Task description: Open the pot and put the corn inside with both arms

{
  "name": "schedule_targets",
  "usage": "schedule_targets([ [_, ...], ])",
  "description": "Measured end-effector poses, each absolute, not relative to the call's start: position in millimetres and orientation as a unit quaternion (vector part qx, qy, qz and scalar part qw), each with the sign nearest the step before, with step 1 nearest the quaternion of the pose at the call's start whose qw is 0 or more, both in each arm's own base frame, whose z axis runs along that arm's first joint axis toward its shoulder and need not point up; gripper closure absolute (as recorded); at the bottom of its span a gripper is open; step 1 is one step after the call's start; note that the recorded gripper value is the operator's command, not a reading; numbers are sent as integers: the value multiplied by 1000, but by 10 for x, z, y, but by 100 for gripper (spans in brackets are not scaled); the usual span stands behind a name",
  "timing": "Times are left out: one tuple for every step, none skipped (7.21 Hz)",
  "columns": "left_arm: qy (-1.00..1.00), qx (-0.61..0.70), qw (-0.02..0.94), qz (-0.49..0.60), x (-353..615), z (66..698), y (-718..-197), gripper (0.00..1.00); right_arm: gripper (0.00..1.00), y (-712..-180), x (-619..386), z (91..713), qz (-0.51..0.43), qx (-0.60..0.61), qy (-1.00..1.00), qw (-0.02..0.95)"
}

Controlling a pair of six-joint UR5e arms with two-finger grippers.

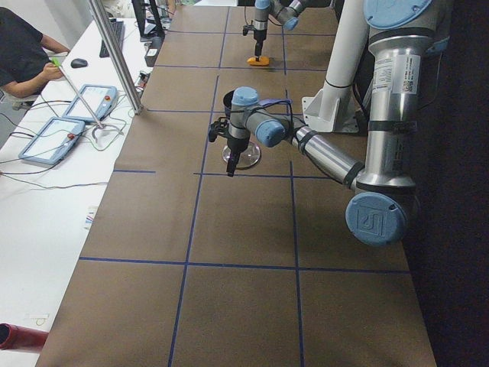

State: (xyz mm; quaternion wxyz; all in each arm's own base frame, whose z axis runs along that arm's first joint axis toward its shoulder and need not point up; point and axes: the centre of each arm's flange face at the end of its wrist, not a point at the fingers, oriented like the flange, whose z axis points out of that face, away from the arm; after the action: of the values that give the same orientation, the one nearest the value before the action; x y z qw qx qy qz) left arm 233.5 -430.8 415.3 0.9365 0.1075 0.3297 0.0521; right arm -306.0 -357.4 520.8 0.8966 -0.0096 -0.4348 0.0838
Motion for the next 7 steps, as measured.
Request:
schedule_targets([
  [329,107,937,52,2336,4158,-4310,0,99,-3551,-3094,5216,82,-11,-432,898],
  [329,107,937,52,2337,4160,-4310,0,100,-3540,-3112,5215,80,-11,-432,898],
  [330,107,937,52,2334,4160,-4311,0,100,-3531,-3128,5207,78,-12,-432,898],
  [331,107,936,50,2305,4153,-4323,0,100,-3532,-3154,5177,76,-12,-435,897],
  [341,103,933,49,2213,4141,-4355,0,100,-3559,-3208,5081,72,-9,-442,894],
  [359,97,927,54,2019,4132,-4423,0,100,-3646,-3326,4841,71,-5,-453,889],
  [375,94,921,58,1793,4154,-4507,0,100,-3812,-3561,4396,82,-7,-465,882],
])
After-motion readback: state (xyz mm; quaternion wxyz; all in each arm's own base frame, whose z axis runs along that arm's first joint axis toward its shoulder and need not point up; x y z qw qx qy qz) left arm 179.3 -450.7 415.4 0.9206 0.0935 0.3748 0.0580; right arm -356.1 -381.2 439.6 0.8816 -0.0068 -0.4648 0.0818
